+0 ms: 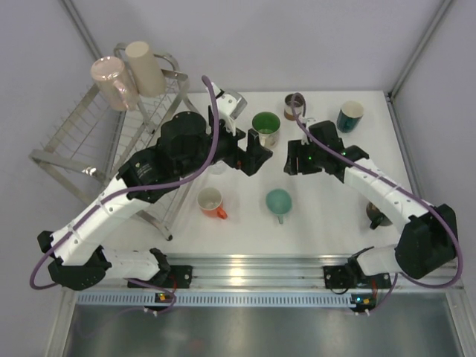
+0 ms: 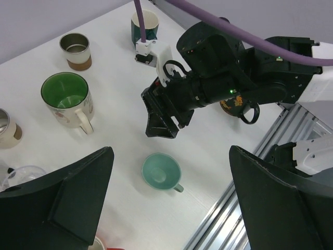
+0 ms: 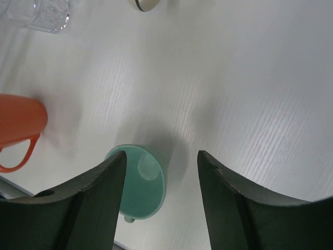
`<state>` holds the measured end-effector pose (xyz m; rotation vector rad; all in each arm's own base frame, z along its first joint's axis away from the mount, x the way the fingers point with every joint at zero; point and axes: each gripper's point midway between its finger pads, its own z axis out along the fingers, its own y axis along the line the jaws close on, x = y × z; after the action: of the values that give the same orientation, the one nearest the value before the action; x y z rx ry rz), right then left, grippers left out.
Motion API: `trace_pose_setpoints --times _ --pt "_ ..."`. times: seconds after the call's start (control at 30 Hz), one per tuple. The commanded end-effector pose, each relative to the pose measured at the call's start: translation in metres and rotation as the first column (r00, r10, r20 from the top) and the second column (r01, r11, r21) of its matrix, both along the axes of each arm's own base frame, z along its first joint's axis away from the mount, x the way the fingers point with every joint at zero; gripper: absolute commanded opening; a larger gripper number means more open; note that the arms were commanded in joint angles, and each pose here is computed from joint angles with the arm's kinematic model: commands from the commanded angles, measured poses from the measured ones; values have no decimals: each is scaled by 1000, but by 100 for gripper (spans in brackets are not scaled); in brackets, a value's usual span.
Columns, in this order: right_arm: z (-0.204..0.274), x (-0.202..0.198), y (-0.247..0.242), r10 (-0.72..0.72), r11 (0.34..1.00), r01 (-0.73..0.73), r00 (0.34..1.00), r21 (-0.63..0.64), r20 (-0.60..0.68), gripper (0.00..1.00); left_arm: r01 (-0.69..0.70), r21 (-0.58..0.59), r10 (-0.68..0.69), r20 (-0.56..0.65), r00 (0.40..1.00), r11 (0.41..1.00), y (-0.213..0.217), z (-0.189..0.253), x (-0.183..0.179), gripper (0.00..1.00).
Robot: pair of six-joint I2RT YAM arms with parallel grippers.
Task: Load the cups into the dish rack
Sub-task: Grab a cup with the right arm
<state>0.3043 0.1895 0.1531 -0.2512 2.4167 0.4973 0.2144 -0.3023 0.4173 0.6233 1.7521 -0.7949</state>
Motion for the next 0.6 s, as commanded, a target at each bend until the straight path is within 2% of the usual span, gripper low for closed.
trace_pose_setpoints --times 0.0,0.27,0.57 --pt "6 7 14 86 996 -84 994 -31 65 57 -44 -97 53 85 995 994 11 41 3 98" --pt "-39 -23 30 201 979 -202 979 -33 -35 58 -93 -146 112 125 986 985 25 61 6 97" --pt "-78 -33 25 173 979 -182 980 -88 -103 56 -106 -185 132 133 982 977 27 71 7 95"
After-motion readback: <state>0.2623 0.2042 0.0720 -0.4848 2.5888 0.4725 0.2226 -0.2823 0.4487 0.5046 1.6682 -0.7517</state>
